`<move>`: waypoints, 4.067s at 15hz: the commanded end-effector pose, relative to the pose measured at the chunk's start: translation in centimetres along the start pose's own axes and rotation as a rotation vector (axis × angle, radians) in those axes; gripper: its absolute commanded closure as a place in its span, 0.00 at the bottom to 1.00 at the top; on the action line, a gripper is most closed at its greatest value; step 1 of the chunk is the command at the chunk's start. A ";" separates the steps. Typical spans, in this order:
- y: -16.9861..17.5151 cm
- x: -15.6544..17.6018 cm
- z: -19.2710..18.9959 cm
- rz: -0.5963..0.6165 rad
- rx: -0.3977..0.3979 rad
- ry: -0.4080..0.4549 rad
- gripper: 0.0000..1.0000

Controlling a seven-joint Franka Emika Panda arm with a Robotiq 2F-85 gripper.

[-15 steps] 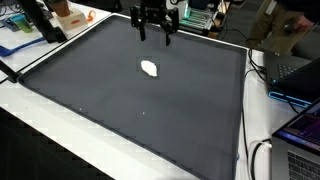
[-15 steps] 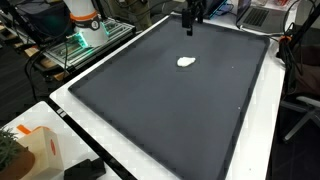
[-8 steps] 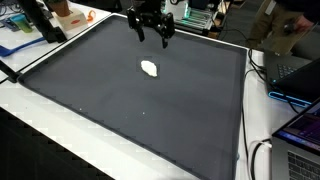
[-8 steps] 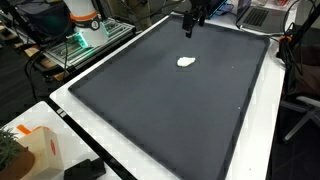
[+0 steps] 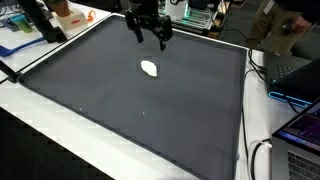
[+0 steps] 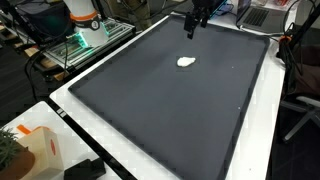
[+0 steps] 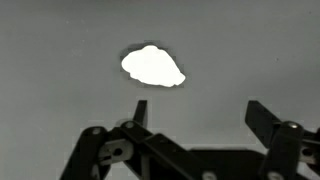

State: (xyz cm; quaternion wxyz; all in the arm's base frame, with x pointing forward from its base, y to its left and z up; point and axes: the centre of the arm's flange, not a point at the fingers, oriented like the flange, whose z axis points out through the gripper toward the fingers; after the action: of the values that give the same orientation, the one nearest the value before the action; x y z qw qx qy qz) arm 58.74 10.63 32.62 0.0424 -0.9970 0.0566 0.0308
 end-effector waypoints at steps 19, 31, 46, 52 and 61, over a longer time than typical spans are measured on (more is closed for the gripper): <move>0.1 7.7 1.3 0.128 -0.079 -0.216 0.00; 2.2 14.8 4.2 0.177 -0.110 -0.398 0.00; 2.6 15.1 7.7 0.200 -0.069 -0.476 0.00; 3.1 15.6 10.3 0.207 -0.090 -0.526 0.00; 2.9 15.9 12.0 0.211 -0.075 -0.602 0.00</move>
State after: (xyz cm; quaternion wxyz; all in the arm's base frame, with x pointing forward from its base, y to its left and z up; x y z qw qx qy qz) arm 71.43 7.05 19.71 -0.0027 -0.9404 0.1340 0.3124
